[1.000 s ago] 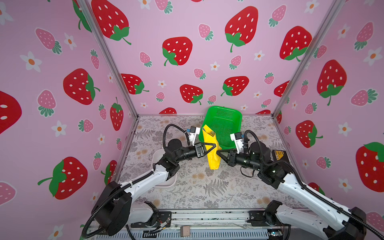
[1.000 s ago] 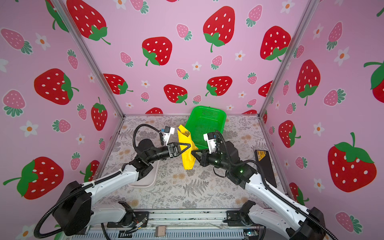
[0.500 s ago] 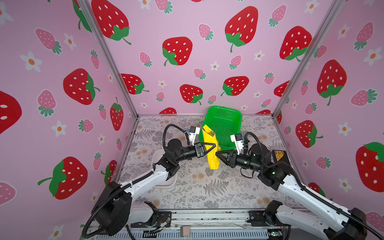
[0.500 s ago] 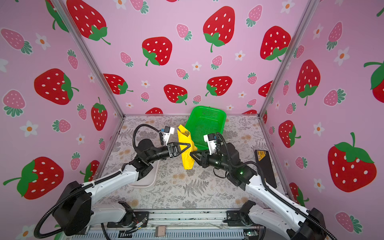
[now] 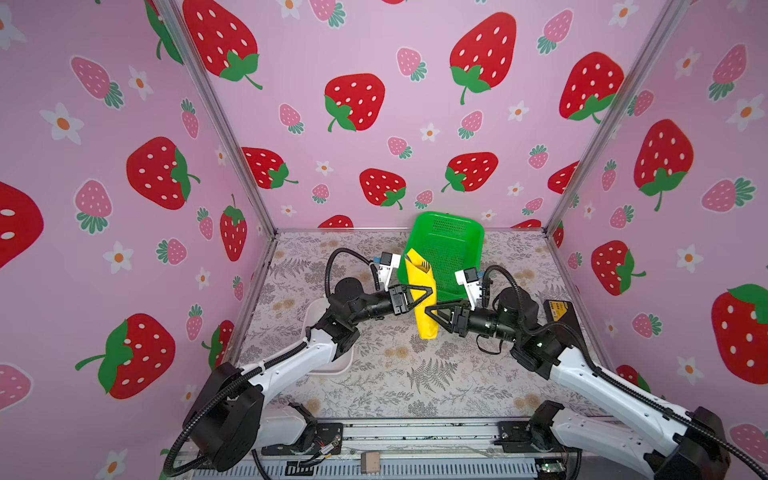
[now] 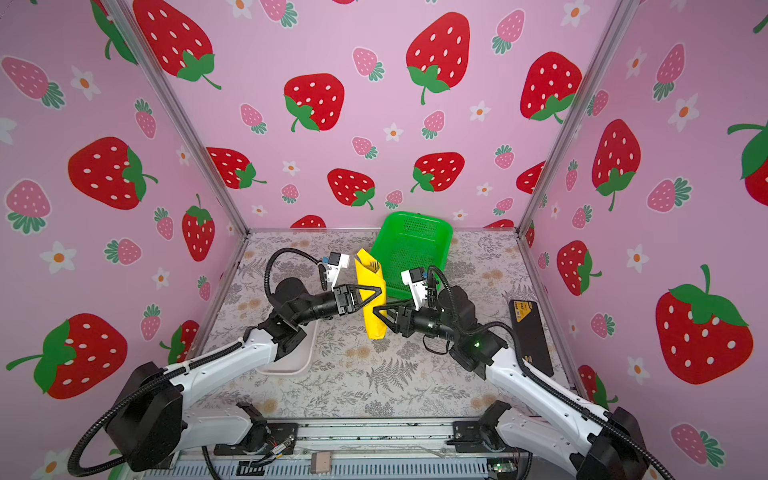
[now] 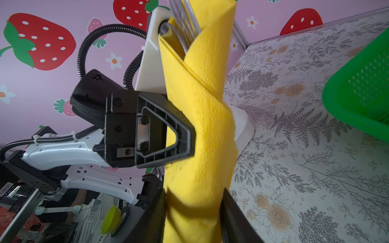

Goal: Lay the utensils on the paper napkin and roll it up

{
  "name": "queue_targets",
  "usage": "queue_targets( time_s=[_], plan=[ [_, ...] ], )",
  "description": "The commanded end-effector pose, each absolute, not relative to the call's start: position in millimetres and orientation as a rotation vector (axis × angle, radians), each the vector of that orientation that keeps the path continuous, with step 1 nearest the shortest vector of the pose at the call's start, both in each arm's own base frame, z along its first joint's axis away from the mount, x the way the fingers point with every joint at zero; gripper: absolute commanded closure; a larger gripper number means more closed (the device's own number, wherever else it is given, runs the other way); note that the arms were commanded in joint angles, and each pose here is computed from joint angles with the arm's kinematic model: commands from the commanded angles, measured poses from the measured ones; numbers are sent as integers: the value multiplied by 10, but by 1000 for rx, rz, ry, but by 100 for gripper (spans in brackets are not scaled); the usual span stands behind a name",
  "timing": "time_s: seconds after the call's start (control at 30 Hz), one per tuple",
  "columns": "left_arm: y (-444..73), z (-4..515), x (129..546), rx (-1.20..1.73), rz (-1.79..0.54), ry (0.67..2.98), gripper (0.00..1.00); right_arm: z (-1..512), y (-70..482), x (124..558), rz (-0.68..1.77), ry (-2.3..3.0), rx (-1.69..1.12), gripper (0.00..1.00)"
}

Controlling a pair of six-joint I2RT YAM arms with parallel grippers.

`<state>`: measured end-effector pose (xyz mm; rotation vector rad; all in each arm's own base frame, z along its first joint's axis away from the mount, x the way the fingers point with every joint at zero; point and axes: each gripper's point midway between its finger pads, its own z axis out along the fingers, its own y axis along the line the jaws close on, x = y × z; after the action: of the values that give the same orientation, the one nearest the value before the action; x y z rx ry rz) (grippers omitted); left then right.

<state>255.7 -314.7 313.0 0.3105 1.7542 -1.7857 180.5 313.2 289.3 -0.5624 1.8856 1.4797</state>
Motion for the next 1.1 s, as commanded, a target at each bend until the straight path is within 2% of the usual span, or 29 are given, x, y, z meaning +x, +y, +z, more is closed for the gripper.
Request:
queue_targets(
  time_s=[0.0, 0.23, 1.07],
  plan=[
    [-3151, 3535, 2494, 382, -1821, 1619, 91, 3002, 3169, 1742, 1539, 1823, -602, 58],
    [-3154, 3548, 2491, 387, -1823, 1615, 91, 3030, 3217, 1678, 1607, 1794, -639, 66],
    [-3174, 3580, 2446, 450, -1818, 1591, 91, 3071, 3335, 1556, 1745, 1748, -722, 70]
  ],
)
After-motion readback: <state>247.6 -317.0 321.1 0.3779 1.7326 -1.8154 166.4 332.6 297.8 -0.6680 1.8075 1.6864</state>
